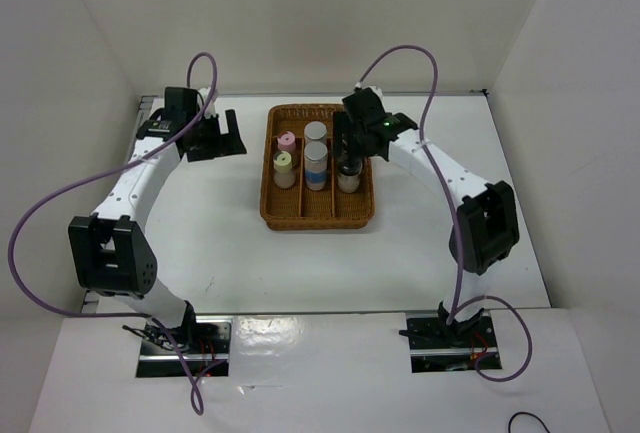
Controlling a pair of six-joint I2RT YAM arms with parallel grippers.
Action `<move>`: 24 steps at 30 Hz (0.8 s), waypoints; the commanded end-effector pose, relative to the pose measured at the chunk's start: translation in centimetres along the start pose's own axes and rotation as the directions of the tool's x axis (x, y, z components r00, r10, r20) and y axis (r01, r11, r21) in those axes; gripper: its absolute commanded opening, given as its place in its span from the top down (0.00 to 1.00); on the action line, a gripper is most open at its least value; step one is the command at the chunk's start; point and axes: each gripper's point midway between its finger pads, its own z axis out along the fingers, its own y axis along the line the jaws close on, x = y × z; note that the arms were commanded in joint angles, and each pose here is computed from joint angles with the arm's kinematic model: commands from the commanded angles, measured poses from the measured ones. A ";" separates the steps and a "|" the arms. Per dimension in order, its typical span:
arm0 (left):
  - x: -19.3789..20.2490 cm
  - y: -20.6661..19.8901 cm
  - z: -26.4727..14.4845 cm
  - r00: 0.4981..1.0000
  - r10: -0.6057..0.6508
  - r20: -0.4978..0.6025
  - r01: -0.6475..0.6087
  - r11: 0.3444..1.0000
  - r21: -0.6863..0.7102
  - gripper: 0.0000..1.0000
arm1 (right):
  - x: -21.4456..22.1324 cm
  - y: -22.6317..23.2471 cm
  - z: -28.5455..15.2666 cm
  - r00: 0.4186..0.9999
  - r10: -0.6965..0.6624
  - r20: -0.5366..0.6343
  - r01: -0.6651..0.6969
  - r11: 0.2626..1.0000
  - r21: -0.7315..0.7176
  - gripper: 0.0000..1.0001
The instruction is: Organize the condiment bottles
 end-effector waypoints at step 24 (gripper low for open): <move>-2.0 -3.7 -12.5 0.954 0.101 0.281 -0.129 0.988 0.081 0.00 | -3.8 -8.0 -17.1 0.892 0.197 0.407 -0.167 0.980 -0.108 0.02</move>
